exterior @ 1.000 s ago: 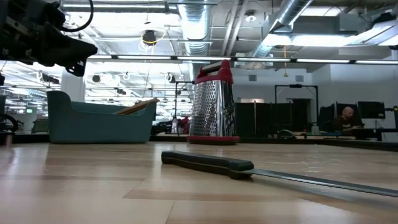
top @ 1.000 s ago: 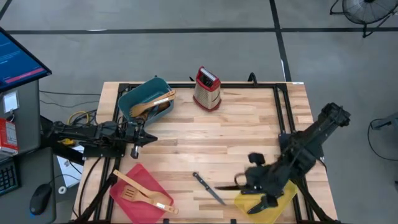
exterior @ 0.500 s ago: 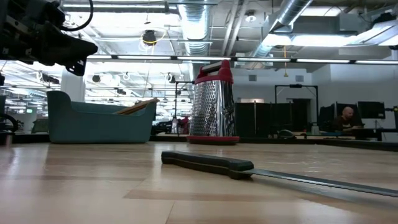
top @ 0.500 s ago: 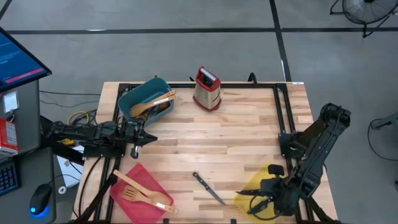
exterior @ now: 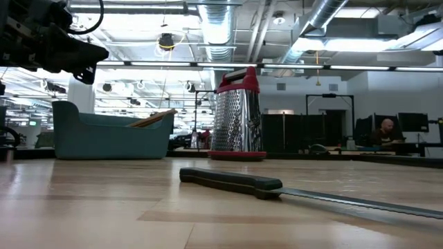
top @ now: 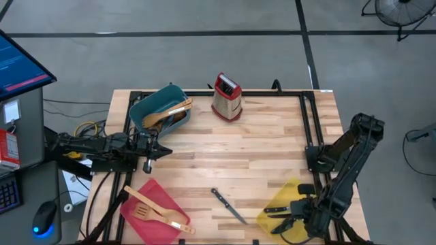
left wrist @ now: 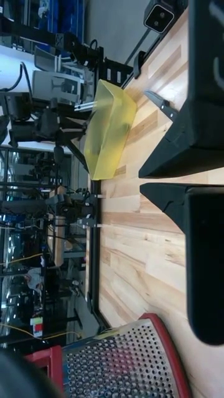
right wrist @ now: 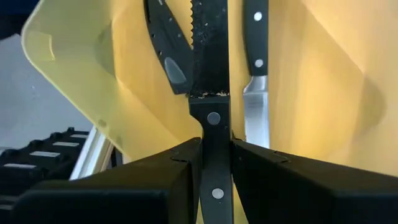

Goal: Pick & Place Kitchen Items
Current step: Put the black table knife into the yellow bin

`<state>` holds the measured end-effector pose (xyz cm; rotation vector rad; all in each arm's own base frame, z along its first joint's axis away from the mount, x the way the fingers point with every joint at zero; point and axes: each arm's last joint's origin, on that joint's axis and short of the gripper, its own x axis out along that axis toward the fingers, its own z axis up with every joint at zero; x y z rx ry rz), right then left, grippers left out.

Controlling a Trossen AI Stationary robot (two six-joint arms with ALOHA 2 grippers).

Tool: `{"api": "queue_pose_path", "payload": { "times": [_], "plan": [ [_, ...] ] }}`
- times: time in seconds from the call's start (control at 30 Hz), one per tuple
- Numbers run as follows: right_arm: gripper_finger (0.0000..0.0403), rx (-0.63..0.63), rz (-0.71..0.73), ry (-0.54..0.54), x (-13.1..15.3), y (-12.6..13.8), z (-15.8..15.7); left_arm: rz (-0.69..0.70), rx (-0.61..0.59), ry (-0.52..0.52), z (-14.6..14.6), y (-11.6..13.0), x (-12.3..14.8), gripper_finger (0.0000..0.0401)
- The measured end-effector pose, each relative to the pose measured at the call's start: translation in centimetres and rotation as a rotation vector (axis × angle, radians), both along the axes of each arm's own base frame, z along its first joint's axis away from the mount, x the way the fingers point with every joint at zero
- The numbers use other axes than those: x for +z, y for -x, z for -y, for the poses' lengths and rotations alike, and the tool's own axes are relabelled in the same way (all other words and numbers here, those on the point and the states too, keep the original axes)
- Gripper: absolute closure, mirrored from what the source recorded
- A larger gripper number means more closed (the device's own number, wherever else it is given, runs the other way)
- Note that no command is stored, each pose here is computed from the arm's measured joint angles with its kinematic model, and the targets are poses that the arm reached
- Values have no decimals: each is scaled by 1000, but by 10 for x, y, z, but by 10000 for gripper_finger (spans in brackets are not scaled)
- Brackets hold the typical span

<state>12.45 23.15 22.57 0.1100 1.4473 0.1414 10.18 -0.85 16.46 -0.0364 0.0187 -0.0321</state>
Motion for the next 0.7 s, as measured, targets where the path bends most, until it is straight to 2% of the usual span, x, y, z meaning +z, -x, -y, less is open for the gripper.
{"api": "queue_pose_path", "payload": {
  "times": [0.23,0.7],
  "plan": [
    [330,66,-18,33,-12,-3,-6,0,0,0,0,0,0,393],
    [330,99,-195,152,-61,-8,-21,15,0,2,0,0,1,393]
  ]
}}
